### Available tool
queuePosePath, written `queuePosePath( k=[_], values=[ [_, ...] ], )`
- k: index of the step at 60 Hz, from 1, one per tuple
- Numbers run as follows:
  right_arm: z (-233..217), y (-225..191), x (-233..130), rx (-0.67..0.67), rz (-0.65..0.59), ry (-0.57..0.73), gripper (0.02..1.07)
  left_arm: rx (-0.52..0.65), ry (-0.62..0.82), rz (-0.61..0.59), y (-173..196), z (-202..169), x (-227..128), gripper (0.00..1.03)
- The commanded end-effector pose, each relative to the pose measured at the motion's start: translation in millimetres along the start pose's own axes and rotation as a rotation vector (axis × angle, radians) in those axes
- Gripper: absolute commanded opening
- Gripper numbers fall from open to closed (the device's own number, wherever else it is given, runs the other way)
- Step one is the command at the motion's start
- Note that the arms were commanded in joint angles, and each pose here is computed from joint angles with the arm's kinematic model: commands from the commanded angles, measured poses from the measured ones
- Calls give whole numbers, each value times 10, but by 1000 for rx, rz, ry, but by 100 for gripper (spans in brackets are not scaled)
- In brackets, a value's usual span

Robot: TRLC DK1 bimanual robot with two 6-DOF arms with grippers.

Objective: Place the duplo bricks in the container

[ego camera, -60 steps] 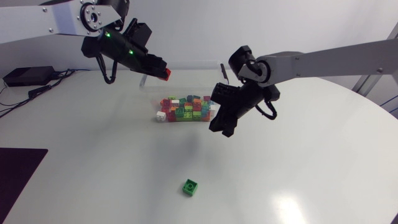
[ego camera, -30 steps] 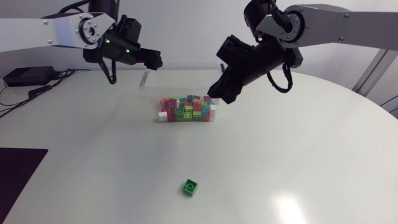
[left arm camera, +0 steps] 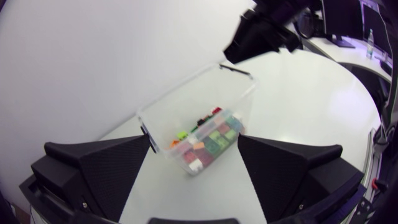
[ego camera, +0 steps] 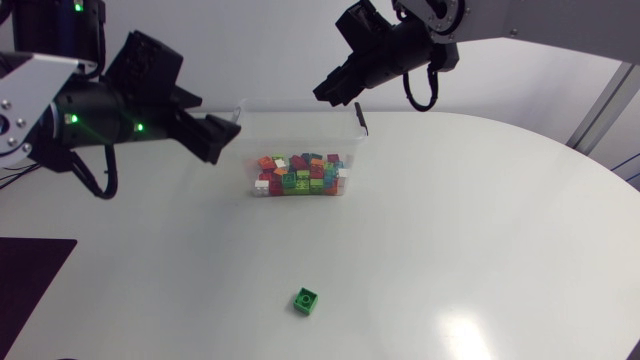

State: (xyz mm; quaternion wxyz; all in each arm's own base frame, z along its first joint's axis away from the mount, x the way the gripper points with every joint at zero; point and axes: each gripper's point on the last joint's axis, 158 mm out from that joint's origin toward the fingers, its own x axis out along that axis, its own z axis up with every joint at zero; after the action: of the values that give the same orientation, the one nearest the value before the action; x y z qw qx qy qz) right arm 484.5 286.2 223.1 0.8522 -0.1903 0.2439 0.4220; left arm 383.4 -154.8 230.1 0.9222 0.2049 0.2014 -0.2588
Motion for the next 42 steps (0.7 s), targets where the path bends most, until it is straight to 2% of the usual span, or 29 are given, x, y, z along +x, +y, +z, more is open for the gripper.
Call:
queuePosePath(
  k=[1, 19, 21, 24, 25, 27, 29, 33, 42],
  values=[
    [-21, -106, 178, 49, -14, 3, 24, 91, 45, -74, -278, -254, -26, 99],
    [-89, -329, 697, 91, -75, 9, 27, 349, 182, -324, -1152, -786, 47, 99],
    [-92, -346, 740, 100, -75, 9, 36, 379, 195, -346, -1216, -840, 77, 99],
    [-106, -387, 793, 109, -85, 15, 68, 421, 221, -378, -1292, -929, 129, 99],
    [-111, -401, 798, 111, -91, 19, 83, 438, 227, -388, -1311, -948, 151, 99],
    [-95, -397, 800, 110, -90, 16, 104, 459, 235, -401, -1339, -982, 162, 99],
    [-70, -400, 753, 110, -93, 12, 103, 529, 245, -441, -1443, -1043, 161, 99],
    [-9, -417, 602, 108, -104, -4, 103, 593, 256, -484, -1565, -1112, 161, 99],
    [65, -493, -40, 103, -157, -78, 103, 768, 272, -543, -1780, -1218, 163, 98]
  ],
)
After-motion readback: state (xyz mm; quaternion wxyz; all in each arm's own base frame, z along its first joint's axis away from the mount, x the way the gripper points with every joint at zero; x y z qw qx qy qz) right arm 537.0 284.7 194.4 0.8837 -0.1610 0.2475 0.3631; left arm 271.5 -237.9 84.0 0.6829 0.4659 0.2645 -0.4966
